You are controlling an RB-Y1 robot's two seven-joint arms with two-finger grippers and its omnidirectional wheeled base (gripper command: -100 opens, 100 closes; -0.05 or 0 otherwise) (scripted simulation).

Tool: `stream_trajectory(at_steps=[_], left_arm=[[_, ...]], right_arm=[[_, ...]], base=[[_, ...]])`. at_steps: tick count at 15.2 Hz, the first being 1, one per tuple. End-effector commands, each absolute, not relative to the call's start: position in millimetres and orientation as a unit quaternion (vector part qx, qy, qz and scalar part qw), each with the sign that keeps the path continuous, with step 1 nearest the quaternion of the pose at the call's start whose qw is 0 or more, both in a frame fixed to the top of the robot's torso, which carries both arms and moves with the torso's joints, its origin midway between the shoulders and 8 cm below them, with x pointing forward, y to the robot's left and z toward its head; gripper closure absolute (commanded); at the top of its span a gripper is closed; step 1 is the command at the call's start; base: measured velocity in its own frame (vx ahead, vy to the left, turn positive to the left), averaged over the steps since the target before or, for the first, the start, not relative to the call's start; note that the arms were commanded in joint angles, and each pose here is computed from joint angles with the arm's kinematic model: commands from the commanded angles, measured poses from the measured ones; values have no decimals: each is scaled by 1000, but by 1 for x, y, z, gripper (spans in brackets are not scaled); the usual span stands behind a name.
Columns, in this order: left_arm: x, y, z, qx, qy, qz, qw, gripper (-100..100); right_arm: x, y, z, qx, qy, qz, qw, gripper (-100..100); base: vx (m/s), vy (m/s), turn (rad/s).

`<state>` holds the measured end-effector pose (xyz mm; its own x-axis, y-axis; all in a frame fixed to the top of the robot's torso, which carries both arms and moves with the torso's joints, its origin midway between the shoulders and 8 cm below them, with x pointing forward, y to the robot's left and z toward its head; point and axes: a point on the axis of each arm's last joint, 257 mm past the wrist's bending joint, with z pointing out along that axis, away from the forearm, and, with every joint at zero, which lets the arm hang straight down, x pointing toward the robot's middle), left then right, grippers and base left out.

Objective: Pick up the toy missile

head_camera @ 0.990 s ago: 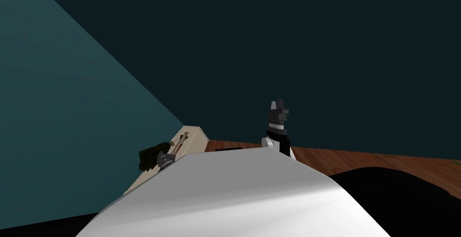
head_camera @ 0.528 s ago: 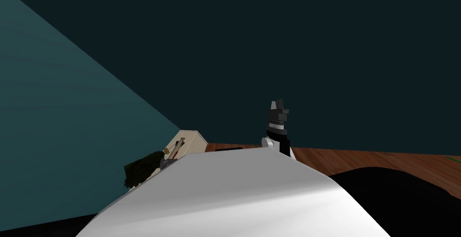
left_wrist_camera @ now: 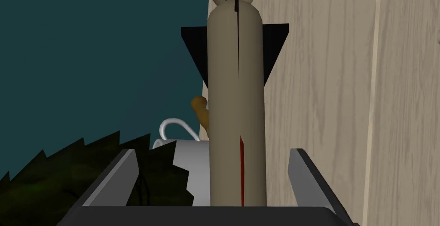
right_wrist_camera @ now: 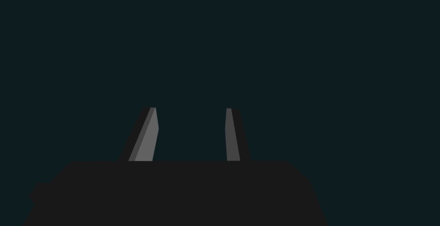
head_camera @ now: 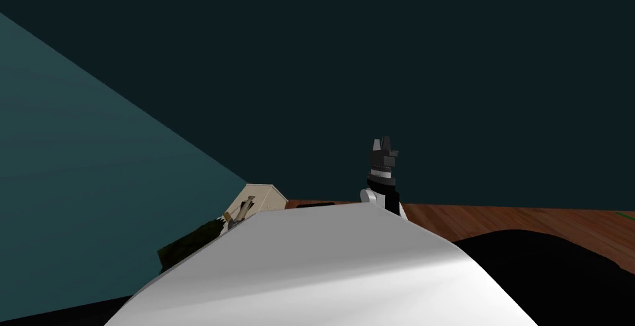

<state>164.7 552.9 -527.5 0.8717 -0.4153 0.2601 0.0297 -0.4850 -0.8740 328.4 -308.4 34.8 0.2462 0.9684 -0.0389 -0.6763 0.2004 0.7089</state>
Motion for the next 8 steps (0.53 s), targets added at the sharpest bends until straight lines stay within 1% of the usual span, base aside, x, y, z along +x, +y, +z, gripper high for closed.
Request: stream_trajectory(at_steps=[1,2,6,7,8], left_arm=[[165,553,-528,-832,116,-225,494,-100],[165,552,-527,-831,116,-226,495,100],[165,552,-527,-831,115,-226,495,100],[165,562,-524,-832,118,-224,495,100],[165,564,-524,-832,118,-223,494,100]], right_arm=[[328,-308,35,292,250,561,733,0],[328,-308,35,292,250,561,733,0],[328,-308,35,292,250,561,733,0],[328,-308,35,292,250,561,733,0],[328,-308,35,292,250,561,733,0]], base=[[17,87,-16],[8,32,-7],[2,6,1],[-26,-74,3],[-51,-133,15]])
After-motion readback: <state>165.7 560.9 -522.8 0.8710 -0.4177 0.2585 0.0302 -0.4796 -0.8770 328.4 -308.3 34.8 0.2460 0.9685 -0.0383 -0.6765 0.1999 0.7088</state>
